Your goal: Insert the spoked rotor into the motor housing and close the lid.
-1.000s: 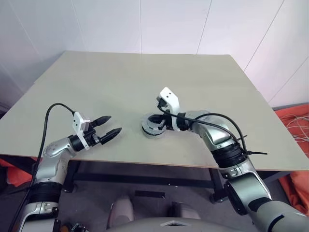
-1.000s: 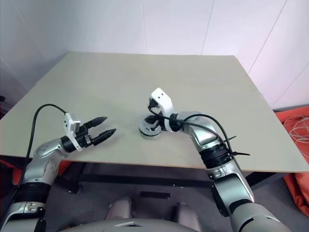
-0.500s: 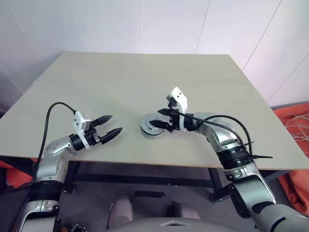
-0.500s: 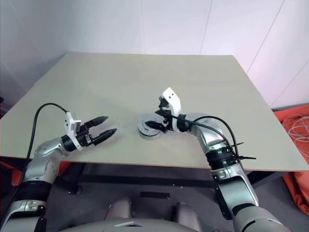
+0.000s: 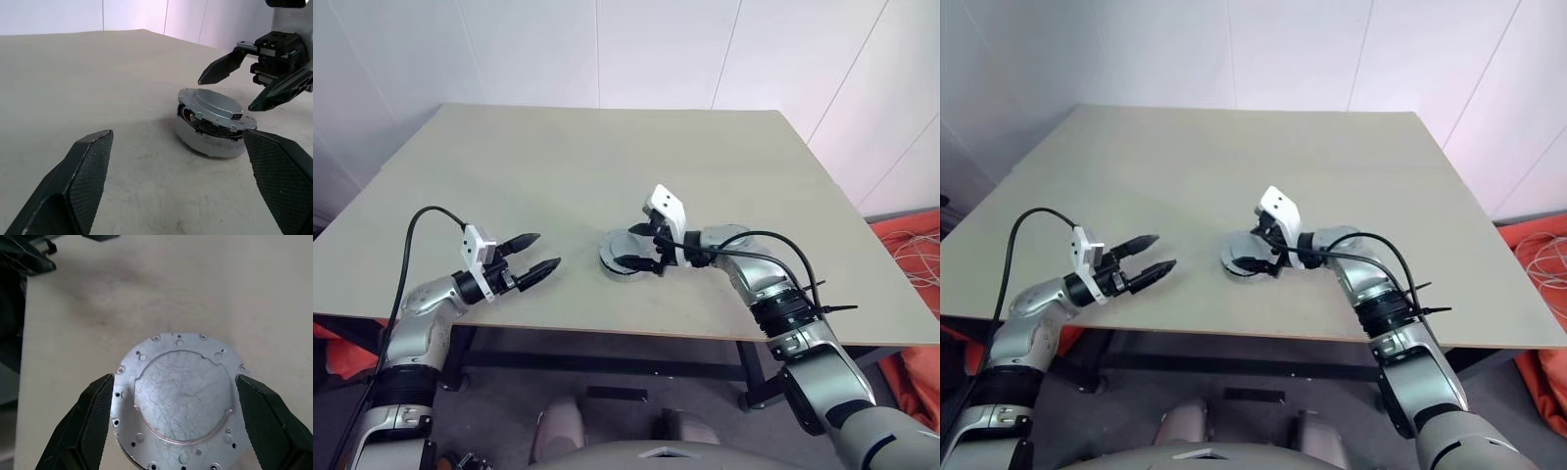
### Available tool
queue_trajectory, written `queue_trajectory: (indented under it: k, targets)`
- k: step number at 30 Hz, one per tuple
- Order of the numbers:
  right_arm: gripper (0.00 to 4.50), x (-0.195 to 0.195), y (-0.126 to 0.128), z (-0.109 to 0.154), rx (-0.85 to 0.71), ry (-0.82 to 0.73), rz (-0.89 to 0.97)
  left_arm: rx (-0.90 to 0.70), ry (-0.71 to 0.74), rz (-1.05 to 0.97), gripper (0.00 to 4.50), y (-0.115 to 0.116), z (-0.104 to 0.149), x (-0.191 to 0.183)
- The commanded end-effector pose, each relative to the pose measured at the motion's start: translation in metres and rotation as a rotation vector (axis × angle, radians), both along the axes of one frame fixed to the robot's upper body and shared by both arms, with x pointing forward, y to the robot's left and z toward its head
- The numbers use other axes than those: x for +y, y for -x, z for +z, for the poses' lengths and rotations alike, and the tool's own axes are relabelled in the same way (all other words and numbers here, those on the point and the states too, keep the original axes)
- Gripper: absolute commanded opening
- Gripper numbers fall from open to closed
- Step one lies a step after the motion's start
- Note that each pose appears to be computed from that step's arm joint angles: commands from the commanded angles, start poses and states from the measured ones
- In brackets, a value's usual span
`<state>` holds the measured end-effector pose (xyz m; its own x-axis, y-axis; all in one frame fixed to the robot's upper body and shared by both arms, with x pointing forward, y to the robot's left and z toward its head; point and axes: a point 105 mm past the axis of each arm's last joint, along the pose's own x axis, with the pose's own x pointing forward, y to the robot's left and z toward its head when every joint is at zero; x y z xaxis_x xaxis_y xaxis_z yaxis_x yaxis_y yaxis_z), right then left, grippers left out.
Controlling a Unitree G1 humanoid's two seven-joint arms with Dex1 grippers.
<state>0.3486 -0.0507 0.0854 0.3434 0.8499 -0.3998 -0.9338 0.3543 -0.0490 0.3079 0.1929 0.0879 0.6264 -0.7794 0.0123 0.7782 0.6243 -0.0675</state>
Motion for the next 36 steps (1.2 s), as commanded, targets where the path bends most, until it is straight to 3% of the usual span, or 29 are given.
queue_trajectory:
  k: [1, 9, 13, 14, 25, 36]
  targets:
    - [4.46, 0.004, -0.006, 0.01, -0.078, 0.013, 0.023, -0.056, -0.004, -0.016, 4.5, -0.003, 0.016, -0.002]
    - [4.46, 0.006, -0.01, 0.001, -0.084, 0.039, 0.03, -0.067, -0.011, -0.011, 4.5, -0.005, 0.019, -0.001]
    - [3.19, 0.006, -0.01, 0.001, -0.084, 0.035, 0.028, -0.07, -0.012, -0.011, 4.5, -0.005, 0.019, -0.002]
    - [3.1, 0.006, -0.01, 0.001, -0.082, 0.031, 0.03, -0.07, -0.012, -0.011, 4.5, -0.005, 0.02, -0.002]
    - [3.1, 0.007, -0.007, 0.018, -0.065, -0.008, 0.067, -0.071, -0.009, -0.017, 4.5, -0.006, 0.021, -0.004]
    - [3.1, -0.001, -0.012, 0.008, -0.037, 0.045, 0.033, -0.072, -0.008, -0.012, 4.5, -0.006, 0.021, -0.005]
